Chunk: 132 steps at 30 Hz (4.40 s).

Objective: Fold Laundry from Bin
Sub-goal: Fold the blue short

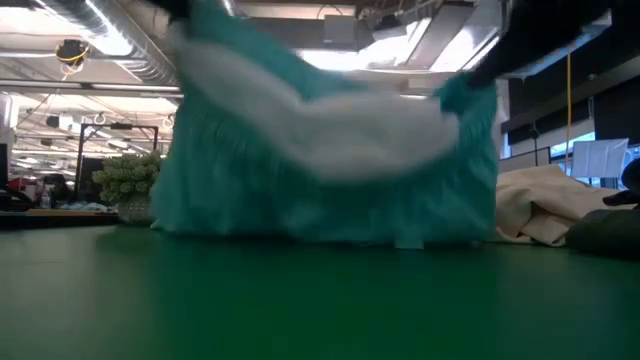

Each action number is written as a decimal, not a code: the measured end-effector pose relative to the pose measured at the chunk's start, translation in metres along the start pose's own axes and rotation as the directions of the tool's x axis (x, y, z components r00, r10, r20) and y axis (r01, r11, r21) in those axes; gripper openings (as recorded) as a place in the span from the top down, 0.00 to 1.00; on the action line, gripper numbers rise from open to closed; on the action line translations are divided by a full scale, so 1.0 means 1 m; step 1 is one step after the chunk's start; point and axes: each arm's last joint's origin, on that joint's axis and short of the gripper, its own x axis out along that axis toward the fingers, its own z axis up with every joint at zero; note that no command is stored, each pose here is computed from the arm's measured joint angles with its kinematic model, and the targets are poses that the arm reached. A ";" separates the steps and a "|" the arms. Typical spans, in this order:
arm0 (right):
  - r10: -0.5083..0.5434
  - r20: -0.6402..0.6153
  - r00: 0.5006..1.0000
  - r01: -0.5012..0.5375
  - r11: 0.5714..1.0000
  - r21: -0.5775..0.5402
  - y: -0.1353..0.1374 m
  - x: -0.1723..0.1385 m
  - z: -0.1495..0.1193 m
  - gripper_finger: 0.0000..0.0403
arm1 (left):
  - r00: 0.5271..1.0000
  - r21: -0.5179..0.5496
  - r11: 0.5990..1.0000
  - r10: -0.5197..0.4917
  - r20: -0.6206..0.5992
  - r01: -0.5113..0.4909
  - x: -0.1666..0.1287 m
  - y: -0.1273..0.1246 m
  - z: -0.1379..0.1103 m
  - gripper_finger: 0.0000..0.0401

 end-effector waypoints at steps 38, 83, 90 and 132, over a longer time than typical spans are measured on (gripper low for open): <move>0.189 0.047 0.981 -0.192 0.977 0.088 -0.002 0.023 0.002 0.53 | 0.850 -0.303 0.927 -0.337 -0.406 0.223 -0.016 -0.077 -0.038 0.54; 0.453 -0.408 0.792 -0.405 0.891 0.205 -0.008 0.114 -0.032 0.60 | 0.636 -0.535 0.698 -0.693 -0.340 0.476 0.023 -0.128 -0.093 0.58; 0.567 -0.308 0.764 -0.546 0.822 0.160 0.023 0.100 -0.026 0.60 | 0.796 -0.546 0.769 -0.538 -0.276 0.331 0.021 -0.111 -0.094 0.58; 0.198 -0.264 0.944 -0.199 0.980 0.022 -0.063 0.128 0.025 0.60 | 0.869 -0.654 0.573 -0.313 0.382 0.494 0.031 -0.106 -0.023 0.58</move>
